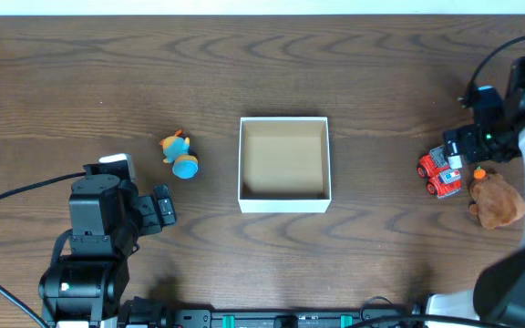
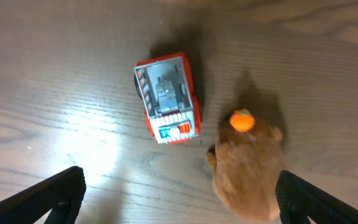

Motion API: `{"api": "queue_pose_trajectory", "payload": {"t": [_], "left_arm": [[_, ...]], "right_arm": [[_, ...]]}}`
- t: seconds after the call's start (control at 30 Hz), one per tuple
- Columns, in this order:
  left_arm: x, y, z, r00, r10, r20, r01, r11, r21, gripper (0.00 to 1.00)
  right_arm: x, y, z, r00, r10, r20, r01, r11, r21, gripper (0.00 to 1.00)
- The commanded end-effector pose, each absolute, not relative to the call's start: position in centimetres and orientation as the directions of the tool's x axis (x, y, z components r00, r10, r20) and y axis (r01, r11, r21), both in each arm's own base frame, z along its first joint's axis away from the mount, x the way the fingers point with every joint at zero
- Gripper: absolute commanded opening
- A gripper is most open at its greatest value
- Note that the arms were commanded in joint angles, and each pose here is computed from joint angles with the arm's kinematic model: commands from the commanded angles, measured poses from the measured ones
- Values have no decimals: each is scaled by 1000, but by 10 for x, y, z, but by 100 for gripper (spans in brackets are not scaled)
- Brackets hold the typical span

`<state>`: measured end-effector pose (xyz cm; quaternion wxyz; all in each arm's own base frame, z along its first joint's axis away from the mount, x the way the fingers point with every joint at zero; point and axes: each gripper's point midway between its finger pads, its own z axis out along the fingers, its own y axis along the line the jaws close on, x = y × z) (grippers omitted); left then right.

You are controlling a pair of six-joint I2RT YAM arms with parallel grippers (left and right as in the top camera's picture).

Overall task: Pack container
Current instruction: 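Move the right gripper over the red toy truck and grasp it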

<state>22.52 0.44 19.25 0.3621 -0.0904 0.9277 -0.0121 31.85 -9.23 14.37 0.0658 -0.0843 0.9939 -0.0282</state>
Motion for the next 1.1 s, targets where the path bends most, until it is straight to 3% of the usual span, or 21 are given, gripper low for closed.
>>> {"api": "queue_pose_trajectory", "payload": {"t": [0.0,0.53,0.67,0.83,1.07], "left_arm": [[229,6,203,-699,-185,-691,-165,982,-96,98],[231,6,205,-691,-186,-699,-164,982,-98,98],[232,6,206,-686,-186,-703,-164,981,-100,98],[232,6,206,-686,-186,-703,-164,981,-100,98],[232,6,206,-687,-186,-703,-164,982,-99,98]], "right_arm": [[326,-92,127,-961,-267,-75,-263,963,-62,99],[343,-78,47,-954,-298,45,-295,954,58,99],[345,-75,38,-951,-304,57,-300,952,65,91],[346,-75,32,-957,-283,64,-278,958,67,89],[345,-75,32,-958,-280,66,-275,959,68,72]]}}
